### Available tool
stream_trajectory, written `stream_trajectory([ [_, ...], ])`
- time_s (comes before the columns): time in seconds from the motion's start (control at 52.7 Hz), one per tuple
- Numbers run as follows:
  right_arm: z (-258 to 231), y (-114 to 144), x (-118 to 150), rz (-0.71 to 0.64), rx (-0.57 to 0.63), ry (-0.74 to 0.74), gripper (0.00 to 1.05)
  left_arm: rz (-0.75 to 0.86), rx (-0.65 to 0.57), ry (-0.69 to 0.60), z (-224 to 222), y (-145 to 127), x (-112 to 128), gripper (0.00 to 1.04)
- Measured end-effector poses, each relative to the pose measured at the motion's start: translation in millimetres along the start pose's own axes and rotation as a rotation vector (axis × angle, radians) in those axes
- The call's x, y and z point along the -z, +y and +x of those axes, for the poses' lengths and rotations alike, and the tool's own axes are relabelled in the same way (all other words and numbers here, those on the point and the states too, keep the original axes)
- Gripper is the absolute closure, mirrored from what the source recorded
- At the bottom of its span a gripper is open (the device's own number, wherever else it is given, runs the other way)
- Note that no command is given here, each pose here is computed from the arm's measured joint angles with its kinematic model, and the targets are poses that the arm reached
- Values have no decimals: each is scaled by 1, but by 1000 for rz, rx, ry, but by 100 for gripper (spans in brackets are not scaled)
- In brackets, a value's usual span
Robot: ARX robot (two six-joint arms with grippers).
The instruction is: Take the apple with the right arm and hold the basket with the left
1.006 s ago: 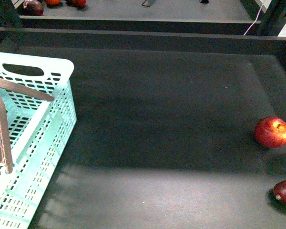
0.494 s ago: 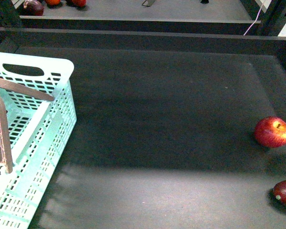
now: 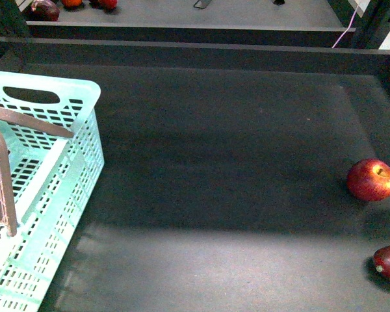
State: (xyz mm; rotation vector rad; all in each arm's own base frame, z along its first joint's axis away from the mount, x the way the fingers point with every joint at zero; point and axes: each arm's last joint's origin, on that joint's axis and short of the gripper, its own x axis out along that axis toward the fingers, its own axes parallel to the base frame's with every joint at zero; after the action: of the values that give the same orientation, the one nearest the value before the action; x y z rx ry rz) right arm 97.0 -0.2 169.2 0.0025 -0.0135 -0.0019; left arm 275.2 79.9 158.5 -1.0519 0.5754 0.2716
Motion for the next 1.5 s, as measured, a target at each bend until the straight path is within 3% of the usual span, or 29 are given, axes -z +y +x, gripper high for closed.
stream_trajectory([
  [0.304, 0, 0, 0, 0, 0, 0, 9, -16, -57, 33, 38, -6, 0, 9],
  [0.456, 0, 0, 0, 0, 0, 0, 9, -8, -96, 33, 45, -9, 0, 43],
  [0.665, 0, 0, 0, 0, 0, 0, 9, -30, -137, 33, 53, -7, -1, 77],
  [0.778, 0, 0, 0, 0, 0, 0, 9, -61, -121, 41, 53, -12, -3, 90],
  [1.044, 0, 0, 0, 0, 0, 0, 9, 6, -68, 70, 41, -32, 9, 90],
  [1.5, 0, 0, 0, 0, 0, 0, 9, 144, 166, 183, -11, -118, 64, 90],
])
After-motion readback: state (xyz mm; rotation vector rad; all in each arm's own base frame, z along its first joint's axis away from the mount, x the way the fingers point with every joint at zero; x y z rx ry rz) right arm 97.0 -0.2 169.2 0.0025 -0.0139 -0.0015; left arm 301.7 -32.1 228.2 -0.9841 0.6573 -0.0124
